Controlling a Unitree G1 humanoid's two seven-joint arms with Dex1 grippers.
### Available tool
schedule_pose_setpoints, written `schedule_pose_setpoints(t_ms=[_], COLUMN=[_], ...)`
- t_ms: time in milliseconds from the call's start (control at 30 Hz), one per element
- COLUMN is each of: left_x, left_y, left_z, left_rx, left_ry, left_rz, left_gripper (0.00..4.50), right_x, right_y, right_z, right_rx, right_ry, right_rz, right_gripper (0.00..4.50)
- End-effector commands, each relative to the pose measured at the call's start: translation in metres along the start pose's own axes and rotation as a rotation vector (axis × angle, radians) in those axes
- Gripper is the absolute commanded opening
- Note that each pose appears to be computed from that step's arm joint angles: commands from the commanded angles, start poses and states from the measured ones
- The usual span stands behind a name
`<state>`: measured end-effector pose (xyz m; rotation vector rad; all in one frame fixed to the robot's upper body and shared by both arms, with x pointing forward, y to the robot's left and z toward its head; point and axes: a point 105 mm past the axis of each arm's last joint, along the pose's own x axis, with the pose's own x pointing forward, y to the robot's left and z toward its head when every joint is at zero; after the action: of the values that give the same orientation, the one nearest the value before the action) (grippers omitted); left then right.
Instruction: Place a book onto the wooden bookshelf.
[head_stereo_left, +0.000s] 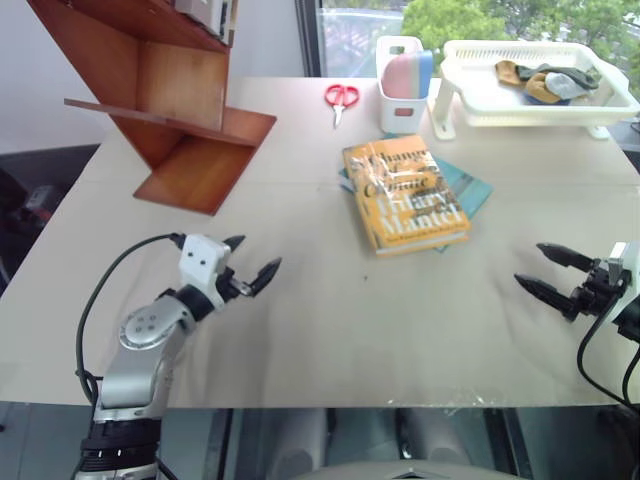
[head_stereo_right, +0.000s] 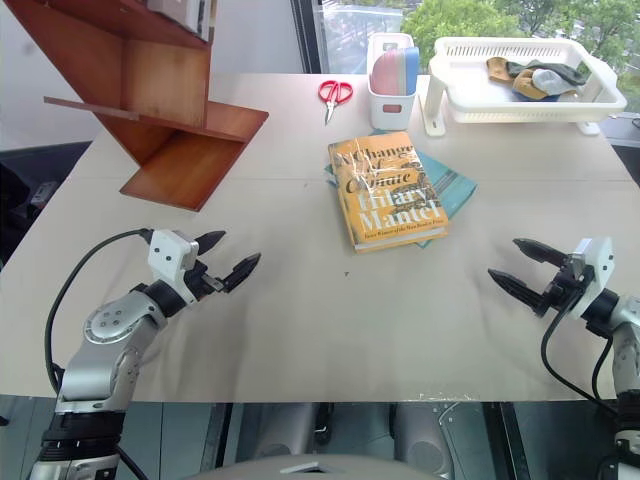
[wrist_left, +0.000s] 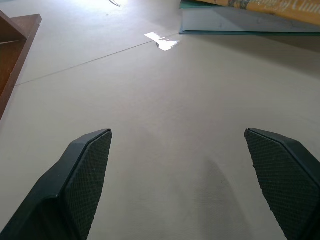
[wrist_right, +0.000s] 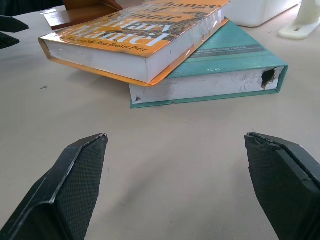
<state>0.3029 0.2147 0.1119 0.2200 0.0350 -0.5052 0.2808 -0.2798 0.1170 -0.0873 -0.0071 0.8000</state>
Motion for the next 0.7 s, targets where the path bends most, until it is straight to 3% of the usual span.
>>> schedule_pose_setpoints(t_ms=[33, 700], left_x=[-0.0041, -0.0041], left_y=[-0.0006, -0.005], left_z=[0.0138, 0.0118], left_rx=[0.028, 0.014], left_ry=[-0.044, -0.041], left_rz=[-0.008, -0.034], left_gripper=[4.46, 4.46], right_x=[0.0001, -0.0033], right_y=[-0.001, -0.0025], right_z=[0.0132, 0.0062], right_rx=[-0.048, -0.055], right_ry=[-0.03, 0.026], right_rz=[0.012, 0.006], right_gripper=[4.5, 4.5])
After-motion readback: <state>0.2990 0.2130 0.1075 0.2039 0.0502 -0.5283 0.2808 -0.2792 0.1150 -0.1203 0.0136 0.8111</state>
